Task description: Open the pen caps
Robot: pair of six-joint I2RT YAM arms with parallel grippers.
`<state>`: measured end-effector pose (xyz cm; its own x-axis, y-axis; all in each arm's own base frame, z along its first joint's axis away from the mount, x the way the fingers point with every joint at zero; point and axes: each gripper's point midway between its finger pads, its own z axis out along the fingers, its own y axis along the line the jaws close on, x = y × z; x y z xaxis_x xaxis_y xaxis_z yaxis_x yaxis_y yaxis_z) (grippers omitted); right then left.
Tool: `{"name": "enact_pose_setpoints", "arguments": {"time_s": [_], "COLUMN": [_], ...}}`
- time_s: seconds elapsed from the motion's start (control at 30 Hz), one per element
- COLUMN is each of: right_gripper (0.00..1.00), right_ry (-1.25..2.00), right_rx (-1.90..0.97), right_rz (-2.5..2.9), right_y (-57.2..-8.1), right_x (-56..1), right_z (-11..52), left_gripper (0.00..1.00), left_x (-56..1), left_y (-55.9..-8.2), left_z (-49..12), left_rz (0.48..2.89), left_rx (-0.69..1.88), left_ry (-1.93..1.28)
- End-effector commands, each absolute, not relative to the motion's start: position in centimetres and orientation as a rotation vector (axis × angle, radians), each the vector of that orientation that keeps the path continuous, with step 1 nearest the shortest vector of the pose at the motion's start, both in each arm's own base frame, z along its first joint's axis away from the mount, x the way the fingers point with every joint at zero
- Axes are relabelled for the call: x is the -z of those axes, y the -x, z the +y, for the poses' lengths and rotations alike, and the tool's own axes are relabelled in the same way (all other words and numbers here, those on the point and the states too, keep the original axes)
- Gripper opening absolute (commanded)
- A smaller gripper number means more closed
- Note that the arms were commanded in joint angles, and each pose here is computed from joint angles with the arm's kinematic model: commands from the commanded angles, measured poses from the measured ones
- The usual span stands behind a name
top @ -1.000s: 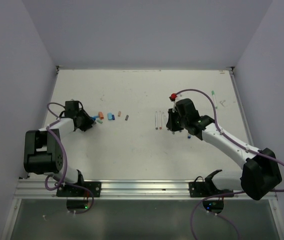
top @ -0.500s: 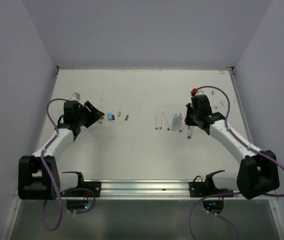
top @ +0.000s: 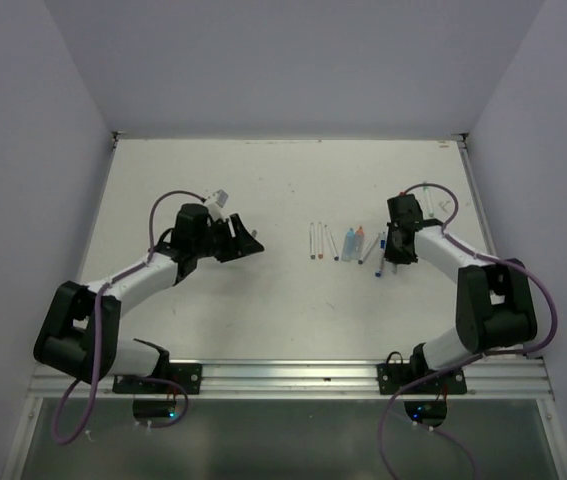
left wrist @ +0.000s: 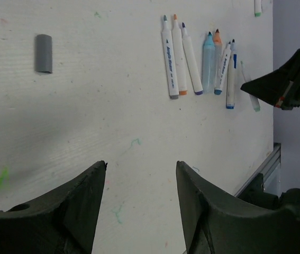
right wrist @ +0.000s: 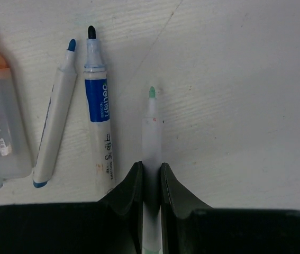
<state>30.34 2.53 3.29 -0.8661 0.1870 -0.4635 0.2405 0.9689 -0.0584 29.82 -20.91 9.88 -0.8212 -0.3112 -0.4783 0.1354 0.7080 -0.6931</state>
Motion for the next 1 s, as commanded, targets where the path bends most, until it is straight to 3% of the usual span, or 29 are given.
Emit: {"name": "enact_pose_setpoints", "arguments": {"time_s": [0.0,0.4,0.53,0.63,0.97], "right_gripper": [0.00,0.09,0.20,0.26,0.30], "right_ry": [-0.328,-0.279,-0.264,-0.263,-0.316], "right_rx": [0.258,0.113,0.075,0.060,0.161], "right_rz": [2.612,2.683,2.677,2.663,2.520], "right_y": [-31.2,-31.8,-31.8,-32.0,-33.8], "right_x": [-4.2,-1.8,-1.7,-2.3,-7.6], "right_z": [1.0,3.2,3.6,3.8,2.1], "left_gripper": [0.59,0.60,0.61,0.61,0.61], "left_x": [-13.2,-16.3,-16.4,-16.1,-16.0], "left_y": [-29.8,-28.2,-27.9,-27.6,-27.1], "left_z": [-23.3,-24.0,-23.8,-23.7,-23.7], "left_rz": [2.232,2.180,2.166,2.170,2.168], "left_rx": [1.125,1.184,1.179,1.187,1.193], "left_ry": [-0.002,-0.104,-0.110,-0.113,-0.133]}}
